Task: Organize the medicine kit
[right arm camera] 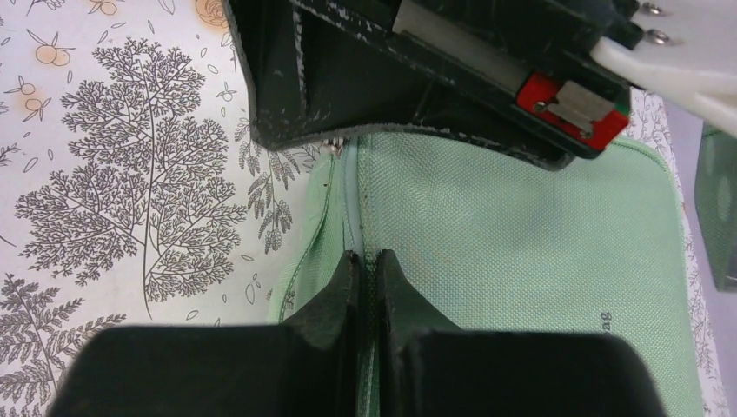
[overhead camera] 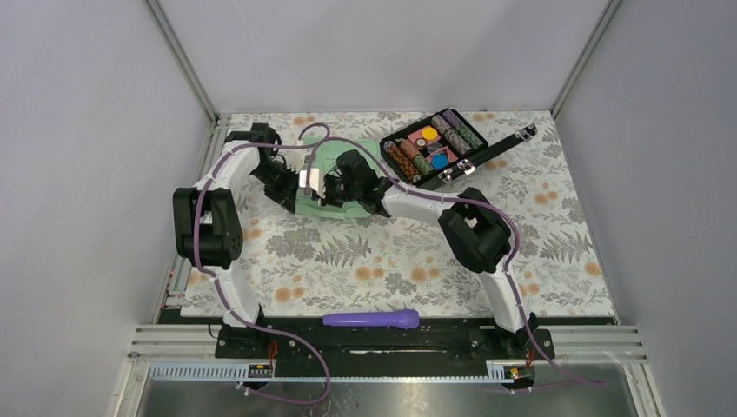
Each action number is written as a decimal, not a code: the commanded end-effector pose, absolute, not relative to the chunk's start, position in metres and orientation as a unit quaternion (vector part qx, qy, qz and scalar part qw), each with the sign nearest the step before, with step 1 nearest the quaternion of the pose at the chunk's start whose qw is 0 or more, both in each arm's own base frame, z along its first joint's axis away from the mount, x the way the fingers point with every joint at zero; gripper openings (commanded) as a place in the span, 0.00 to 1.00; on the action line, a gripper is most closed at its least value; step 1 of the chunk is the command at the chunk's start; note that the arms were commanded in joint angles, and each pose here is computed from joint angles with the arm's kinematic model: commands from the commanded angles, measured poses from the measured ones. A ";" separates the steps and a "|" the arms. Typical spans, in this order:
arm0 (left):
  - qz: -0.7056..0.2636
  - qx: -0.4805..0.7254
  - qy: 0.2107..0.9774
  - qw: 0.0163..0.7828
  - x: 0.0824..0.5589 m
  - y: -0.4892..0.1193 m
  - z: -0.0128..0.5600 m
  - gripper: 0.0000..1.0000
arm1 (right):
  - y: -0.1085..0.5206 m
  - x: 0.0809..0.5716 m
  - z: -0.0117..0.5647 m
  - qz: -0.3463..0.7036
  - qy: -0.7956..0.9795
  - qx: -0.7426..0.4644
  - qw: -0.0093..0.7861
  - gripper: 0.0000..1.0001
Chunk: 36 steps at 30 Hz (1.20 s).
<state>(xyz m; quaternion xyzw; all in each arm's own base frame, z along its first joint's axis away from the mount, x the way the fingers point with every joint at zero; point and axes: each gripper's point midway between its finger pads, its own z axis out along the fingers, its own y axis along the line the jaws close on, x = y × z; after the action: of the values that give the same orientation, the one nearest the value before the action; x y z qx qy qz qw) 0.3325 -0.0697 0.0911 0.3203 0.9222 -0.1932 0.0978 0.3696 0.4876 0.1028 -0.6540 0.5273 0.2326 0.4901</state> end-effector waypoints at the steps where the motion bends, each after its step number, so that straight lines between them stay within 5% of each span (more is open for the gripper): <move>1: -0.404 0.272 0.871 0.069 0.286 -0.147 0.148 0.00 | 0.487 0.402 0.107 0.185 0.524 -0.641 0.529 0.00; 3: -0.412 0.269 0.868 0.067 0.299 -0.153 0.143 0.00 | 0.487 0.394 0.107 0.196 0.519 -0.649 0.520 0.09; 7: -0.365 0.272 0.888 0.063 0.321 -0.136 0.126 0.00 | 0.462 0.363 0.120 0.234 0.518 -0.688 0.452 0.42; 14: -0.258 0.283 0.918 0.107 0.345 -0.082 0.110 0.00 | 0.371 0.341 0.170 0.240 0.490 -0.722 0.425 0.71; 20: -0.201 0.300 0.922 0.137 0.368 -0.059 0.108 0.00 | 0.326 0.376 0.145 0.157 0.444 -0.793 0.386 0.75; 27: -0.119 0.338 0.921 0.154 0.401 -0.025 0.111 0.00 | 0.360 0.413 0.118 0.129 0.381 -0.832 0.382 0.76; 36: -0.079 0.362 0.913 0.170 0.442 -0.018 0.113 0.00 | 0.390 0.338 0.091 0.166 0.317 -0.869 0.341 0.63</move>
<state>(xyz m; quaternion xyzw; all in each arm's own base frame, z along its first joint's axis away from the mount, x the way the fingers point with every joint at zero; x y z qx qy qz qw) 0.4169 -0.0220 0.0989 0.3446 0.9219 -0.1098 0.1388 0.3984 0.3778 0.0865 -0.8490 0.3604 0.1268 0.3650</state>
